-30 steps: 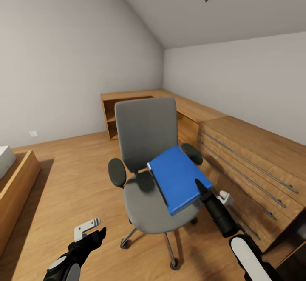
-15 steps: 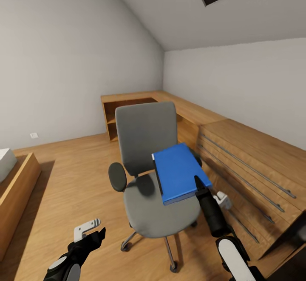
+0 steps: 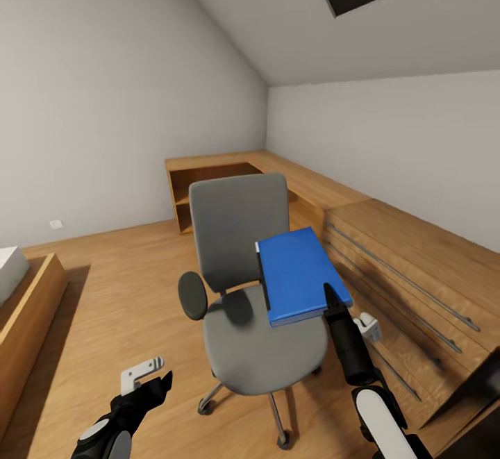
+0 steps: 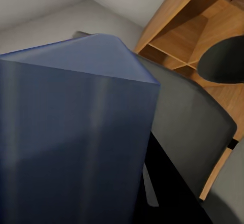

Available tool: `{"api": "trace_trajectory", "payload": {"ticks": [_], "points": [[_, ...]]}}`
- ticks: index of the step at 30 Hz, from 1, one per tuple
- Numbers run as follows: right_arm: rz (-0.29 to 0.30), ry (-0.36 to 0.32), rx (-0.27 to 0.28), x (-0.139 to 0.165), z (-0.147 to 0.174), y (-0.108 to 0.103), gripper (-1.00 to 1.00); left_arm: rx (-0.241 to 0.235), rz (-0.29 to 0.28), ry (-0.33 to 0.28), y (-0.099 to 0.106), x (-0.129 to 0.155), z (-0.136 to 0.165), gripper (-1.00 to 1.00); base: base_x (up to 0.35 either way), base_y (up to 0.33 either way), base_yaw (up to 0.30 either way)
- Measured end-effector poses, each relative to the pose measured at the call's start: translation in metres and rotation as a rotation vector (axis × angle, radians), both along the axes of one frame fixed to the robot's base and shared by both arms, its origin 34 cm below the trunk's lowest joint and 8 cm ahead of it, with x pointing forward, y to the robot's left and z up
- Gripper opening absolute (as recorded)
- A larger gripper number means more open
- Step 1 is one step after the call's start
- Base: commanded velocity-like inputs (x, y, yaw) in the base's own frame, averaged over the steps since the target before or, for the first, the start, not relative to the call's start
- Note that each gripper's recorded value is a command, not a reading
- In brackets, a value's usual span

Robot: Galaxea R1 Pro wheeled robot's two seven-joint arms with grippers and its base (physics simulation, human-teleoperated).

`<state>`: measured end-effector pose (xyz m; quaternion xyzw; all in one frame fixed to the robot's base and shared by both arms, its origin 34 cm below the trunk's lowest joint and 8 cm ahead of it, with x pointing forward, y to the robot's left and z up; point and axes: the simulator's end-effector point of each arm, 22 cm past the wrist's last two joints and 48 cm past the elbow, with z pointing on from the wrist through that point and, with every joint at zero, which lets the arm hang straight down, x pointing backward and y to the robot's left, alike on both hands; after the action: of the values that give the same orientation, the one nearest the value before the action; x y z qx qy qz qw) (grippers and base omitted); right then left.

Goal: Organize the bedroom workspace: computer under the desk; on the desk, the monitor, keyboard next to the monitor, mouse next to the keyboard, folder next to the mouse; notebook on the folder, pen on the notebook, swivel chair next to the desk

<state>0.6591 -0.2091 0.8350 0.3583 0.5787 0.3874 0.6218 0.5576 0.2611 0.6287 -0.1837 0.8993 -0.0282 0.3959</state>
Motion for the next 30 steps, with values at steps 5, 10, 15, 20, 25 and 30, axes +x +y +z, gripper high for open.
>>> {"api": "trace_trajectory", "payload": {"ticks": [5,10,15,20,25,30], "points": [[0.002,0.001,0.008,0.001,0.009,0.001,-1.0,-0.001,0.001,-0.003,0.0,0.002,0.011,1.0,0.0,0.0,0.0],[-0.016,-0.003,0.029,0.002,0.019,-0.002,-1.0,-0.002,0.0,-0.004,-0.001,0.003,0.02,1.0,0.0,0.0,0.0],[-0.038,-0.008,0.033,0.001,0.028,-0.008,-1.0,-0.004,-0.002,-0.005,-0.002,0.004,0.03,1.0,0.0,0.0,0.0],[-0.067,-0.008,0.037,0.001,0.037,-0.014,-1.0,-0.003,-0.001,-0.013,-0.002,0.007,0.043,1.0,0.0,0.0,0.0],[-0.07,-0.009,0.036,0.002,0.046,-0.015,-1.0,-0.004,-0.002,-0.012,-0.002,0.008,0.052,1.0,0.0,0.0,-0.092],[-0.071,-0.006,0.033,0.003,0.053,-0.016,-1.0,-0.005,-0.002,-0.01,-0.002,0.009,0.06,1.0,0.0,0.0,-0.194]]}}
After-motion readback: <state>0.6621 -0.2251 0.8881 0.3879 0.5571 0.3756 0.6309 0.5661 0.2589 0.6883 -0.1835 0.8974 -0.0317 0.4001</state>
